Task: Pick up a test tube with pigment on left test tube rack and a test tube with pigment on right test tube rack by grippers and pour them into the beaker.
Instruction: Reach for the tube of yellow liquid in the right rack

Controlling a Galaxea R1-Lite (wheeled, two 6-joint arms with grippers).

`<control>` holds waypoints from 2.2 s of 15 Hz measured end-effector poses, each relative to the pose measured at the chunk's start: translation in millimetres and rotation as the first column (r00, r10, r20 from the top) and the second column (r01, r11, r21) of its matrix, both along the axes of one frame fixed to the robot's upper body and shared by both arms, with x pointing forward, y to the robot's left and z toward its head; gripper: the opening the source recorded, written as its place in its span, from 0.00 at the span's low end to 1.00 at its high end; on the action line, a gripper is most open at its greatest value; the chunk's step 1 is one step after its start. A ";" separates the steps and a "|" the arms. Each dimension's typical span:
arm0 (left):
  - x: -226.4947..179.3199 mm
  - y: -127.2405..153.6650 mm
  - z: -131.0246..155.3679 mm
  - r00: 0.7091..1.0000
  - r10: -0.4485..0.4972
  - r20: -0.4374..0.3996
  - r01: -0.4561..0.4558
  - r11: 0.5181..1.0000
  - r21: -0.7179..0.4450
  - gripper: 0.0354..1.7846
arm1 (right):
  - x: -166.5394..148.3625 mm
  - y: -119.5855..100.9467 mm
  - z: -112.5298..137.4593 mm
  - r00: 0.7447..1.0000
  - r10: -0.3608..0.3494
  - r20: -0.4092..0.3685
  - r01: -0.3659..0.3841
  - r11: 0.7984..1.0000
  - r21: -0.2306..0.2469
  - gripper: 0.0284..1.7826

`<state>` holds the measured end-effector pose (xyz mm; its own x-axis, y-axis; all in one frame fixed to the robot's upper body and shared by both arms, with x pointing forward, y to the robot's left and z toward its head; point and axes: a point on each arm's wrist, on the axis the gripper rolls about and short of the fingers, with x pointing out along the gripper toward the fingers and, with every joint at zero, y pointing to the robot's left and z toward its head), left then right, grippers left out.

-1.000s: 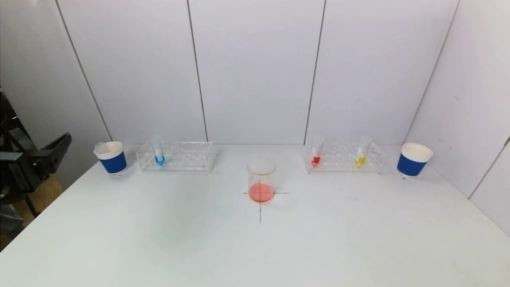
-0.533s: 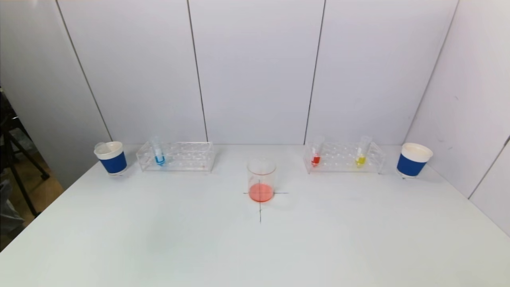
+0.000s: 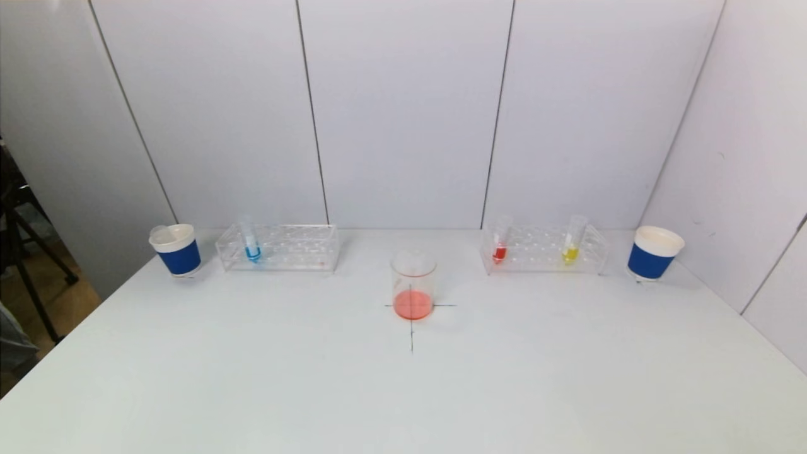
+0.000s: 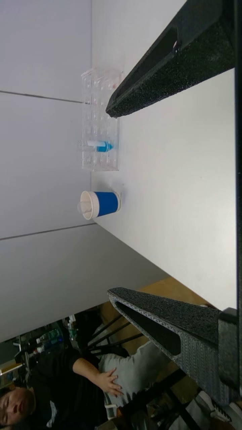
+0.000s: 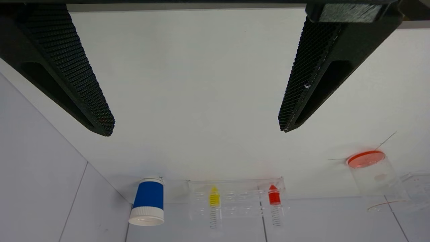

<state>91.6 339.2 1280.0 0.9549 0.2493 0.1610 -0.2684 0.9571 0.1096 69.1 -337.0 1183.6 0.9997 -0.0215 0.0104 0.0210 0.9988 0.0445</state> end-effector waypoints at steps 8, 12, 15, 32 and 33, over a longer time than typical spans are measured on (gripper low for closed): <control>-17.7 -4.0 -70.4 0.982 -0.183 -0.038 0.183 0.983 -0.002 0.99 | 0.0 0.0 0.0 1.000 0.000 0.000 0.000 1.000 0.000 0.99; -21.3 -5.8 -91.6 0.959 -0.254 -0.124 0.252 0.967 -0.032 0.99 | 0.0 0.0 0.0 1.000 0.000 0.000 0.000 1.000 0.000 0.99; -22.3 -6.2 -98.1 0.948 -0.273 -0.162 0.267 0.962 -0.057 0.99 | 0.0 0.0 0.0 1.000 0.000 0.000 0.000 1.000 0.000 0.99; -22.6 -5.7 -97.7 0.954 -0.269 -0.131 0.249 0.957 -0.150 0.99 | 0.0 0.0 0.0 1.000 0.000 0.000 0.000 1.000 -0.003 0.99; -22.6 -5.7 -97.7 0.954 -0.269 -0.130 0.250 0.957 -0.150 0.99 | 0.0 0.0 0.0 1.000 0.000 0.000 0.000 1.000 -0.001 0.99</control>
<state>69.0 333.6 1182.4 1.0000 -0.0009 -0.0040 0.0008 1.0000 -0.0013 69.1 -337.0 1183.6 0.9997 -0.0215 0.0104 0.0210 0.9988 0.0434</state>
